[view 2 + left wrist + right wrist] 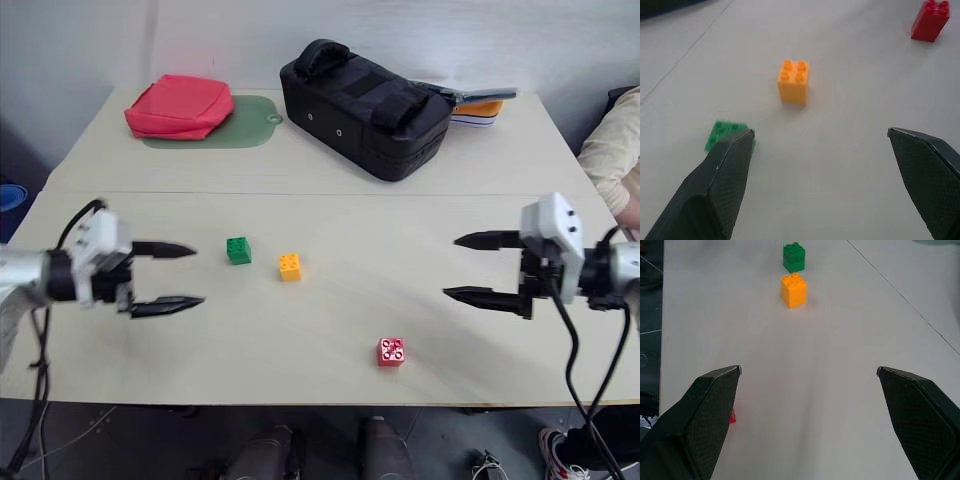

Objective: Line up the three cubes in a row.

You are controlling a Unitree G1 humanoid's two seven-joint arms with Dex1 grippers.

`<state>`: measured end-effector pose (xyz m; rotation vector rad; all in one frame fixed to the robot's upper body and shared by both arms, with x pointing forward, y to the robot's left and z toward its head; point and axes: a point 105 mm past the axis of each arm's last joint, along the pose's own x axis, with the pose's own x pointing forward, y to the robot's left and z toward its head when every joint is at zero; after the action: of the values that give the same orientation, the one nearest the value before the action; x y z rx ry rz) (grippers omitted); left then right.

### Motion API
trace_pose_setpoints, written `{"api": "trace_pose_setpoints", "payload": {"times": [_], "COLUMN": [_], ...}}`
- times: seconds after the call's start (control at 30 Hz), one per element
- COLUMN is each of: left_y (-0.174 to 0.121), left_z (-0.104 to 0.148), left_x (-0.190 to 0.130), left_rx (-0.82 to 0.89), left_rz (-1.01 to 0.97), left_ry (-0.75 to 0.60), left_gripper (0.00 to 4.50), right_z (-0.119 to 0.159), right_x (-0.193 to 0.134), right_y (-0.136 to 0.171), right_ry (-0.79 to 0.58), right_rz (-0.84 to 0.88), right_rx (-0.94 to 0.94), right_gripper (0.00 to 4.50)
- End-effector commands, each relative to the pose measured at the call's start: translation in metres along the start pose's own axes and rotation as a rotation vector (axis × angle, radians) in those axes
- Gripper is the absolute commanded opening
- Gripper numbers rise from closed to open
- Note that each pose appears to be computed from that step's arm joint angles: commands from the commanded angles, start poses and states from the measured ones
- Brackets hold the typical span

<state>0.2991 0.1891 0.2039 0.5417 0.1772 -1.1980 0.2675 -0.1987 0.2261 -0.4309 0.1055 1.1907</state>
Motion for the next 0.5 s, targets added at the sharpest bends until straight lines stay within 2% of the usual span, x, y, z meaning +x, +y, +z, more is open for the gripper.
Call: {"api": "trace_pose_setpoints", "payload": {"times": [0.03, 0.2, 0.43, 0.5], "left_y": [0.012, 0.052, 0.076, 0.078], "left_z": [-0.002, -0.012, -0.025, -0.029], "left_x": [0.014, 0.014, 0.020, 0.031], "left_rx": [0.056, 0.082, 0.049, 0.025], "left_rz": [-0.056, 0.038, 0.064, 0.040], "left_ry": [0.055, 0.106, 0.118, 0.123], "left_gripper": [4.50, 4.50, 4.50, 4.50], "right_z": [0.019, 0.027, 0.028, 0.029], "right_x": [0.013, 0.028, 0.032, 0.032], "right_y": [0.008, 0.013, 0.016, 0.016], "right_ry": [-0.048, -0.086, -0.086, -0.086], "right_rz": [0.026, 0.025, 0.025, 0.023], "right_rx": [-0.063, -0.100, -0.111, -0.116], "right_gripper": [4.48, 4.48, 4.48, 4.48]}}
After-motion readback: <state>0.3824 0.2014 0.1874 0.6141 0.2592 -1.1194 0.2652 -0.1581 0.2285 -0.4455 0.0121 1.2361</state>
